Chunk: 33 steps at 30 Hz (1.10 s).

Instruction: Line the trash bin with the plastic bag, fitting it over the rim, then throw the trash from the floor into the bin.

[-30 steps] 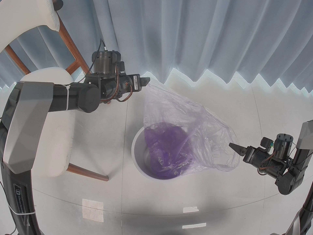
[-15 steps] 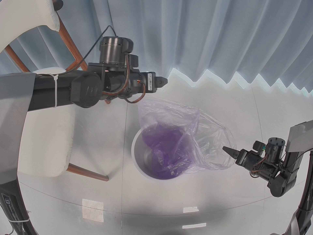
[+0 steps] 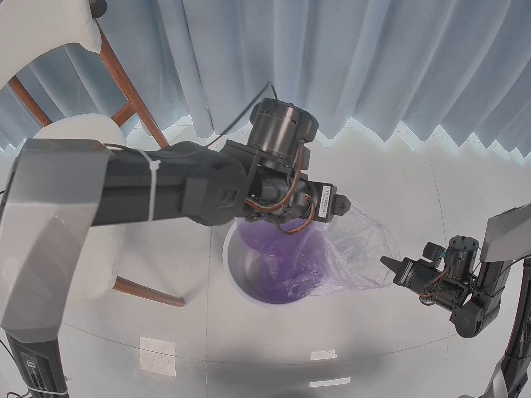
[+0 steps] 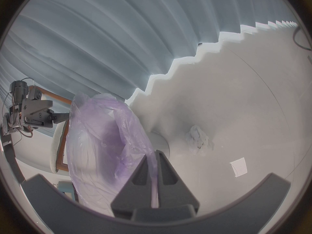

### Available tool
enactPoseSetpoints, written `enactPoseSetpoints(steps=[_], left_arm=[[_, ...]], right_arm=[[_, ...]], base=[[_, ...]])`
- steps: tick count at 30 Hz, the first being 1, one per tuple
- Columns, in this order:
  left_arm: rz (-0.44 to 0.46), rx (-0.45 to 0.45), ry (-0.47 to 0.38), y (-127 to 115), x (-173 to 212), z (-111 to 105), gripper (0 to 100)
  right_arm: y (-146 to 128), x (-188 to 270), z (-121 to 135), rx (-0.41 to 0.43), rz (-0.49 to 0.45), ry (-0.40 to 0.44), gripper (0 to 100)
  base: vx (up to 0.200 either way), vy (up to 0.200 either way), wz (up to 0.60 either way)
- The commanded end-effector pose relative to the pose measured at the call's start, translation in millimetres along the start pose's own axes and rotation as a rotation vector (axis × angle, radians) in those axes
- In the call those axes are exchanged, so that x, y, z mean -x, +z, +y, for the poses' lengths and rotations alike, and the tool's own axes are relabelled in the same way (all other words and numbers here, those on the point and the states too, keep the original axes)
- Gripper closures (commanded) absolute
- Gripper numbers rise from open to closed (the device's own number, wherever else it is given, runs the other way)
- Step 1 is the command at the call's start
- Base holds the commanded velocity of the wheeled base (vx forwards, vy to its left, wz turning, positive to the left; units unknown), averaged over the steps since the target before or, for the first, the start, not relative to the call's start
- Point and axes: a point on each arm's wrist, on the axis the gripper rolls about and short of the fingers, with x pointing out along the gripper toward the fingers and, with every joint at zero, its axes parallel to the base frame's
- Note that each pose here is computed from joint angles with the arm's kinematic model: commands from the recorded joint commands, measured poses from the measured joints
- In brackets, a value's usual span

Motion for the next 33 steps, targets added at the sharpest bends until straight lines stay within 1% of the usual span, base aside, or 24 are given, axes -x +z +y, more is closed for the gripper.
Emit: enactPoseSetpoints(steps=[1,4,7,9,10,11,13,14,15,16,17,18,19,20,22,27,29,33], left_arm=[[0.035,-0.016,-0.016,-12.9,-25.4,-11.5,0],[0.034,-0.018,-0.017,-9.8,-32.6,-14.2,0],[0.028,-0.018,0.012,-5.4,-40.0,-13.5,0],[0.091,-0.019,0.065,-20.7,-58.0,-6.8,0],[0.140,-0.019,0.084,-31.0,-66.3,-3.0,0],[0.186,-0.023,0.099,-39.6,-71.9,-0.3,0],[0.250,-0.028,0.127,-52.5,-79.5,2.8,0],[0.266,-0.030,0.132,-55.7,-81.4,3.6,0],[0.308,-0.033,0.151,-65.3,-87.3,5.9,0],[0.308,-0.033,0.151,-65.3,-87.3,5.9,0],[0.335,-0.037,0.177,-74.5,-95.2,9.7,0],[0.344,-0.034,0.188,-78.2,-99.3,13.7,0],[0.357,-0.030,0.200,-83.8,-105.4,19.5,100],[0.358,-0.029,0.201,-84.2,-105.9,20.4,100],[0.394,-0.026,0.220,-94.9,-114.5,28.9,100],[0.432,-0.028,0.231,-101.0,-115.9,31.1,100],[0.517,-0.040,0.243,-106.4,-107.8,27.1,100],[0.568,-0.047,0.251,-111.4,-104.8,25.3,100]], right_arm=[[1.2,-0.4,3.4,0.011,-0.012,0.015,100],[-0.2,-0.3,6.2,0.012,-0.007,0.020,100],[-0.5,0.4,7.3,0.013,-0.006,0.023,100],[-1.6,-0.5,9.5,0.017,-0.003,0.029,100],[-1.8,-0.6,9.9,0.017,-0.002,0.031,100],[-2.1,-0.7,10.3,0.018,-0.001,0.032,100],[-2.0,-1.0,10.7,0.018,-0.001,0.034,100],[-2.0,-1.0,10.7,0.018,-0.001,0.034,100],[-1.7,-1.3,10.8,0.019,-0.003,0.034,100],[-1.7,-1.3,10.8,0.019,-0.003,0.034,100],[-1.5,-1.5,10.9,0.019,-0.004,0.035,100],[-1.7,-1.3,10.8,0.019,-0.003,0.034,100],[-2.0,-0.6,10.9,0.018,-0.001,0.034,100],[-2.0,-0.6,10.9,0.018,-0.001,0.034,100],[-2.5,-0.1,10.7,0.018,0.000,0.031,100],[-2.8,-0.3,11.2,0.018,-0.004,0.023,100],[-3.1,-0.5,10.9,0.018,-0.004,0.021,100],[-3.3,-0.2,10.8,0.019,-0.003,0.019,100]], base=[[0.000,0.000,0.00],[0.000,0.000,0.00],[0.000,0.000,0.00],[0.000,0.000,0.00],[0.000,0.000,0.00],[0.000,0.000,0.00],[0.000,0.000,0.00],[0.000,0.000,0.00],[0.000,0.000,0.00],[0.000,0.000,0.00],[0.000,0.000,0.00],[0.000,0.000,0.00],[0.000,0.000,0.00],[0.000,0.000,0.00],[0.000,0.000,0.00],[0.000,0.000,0.00],[0.000,0.000,0.00],[0.000,0.000,0.00]])
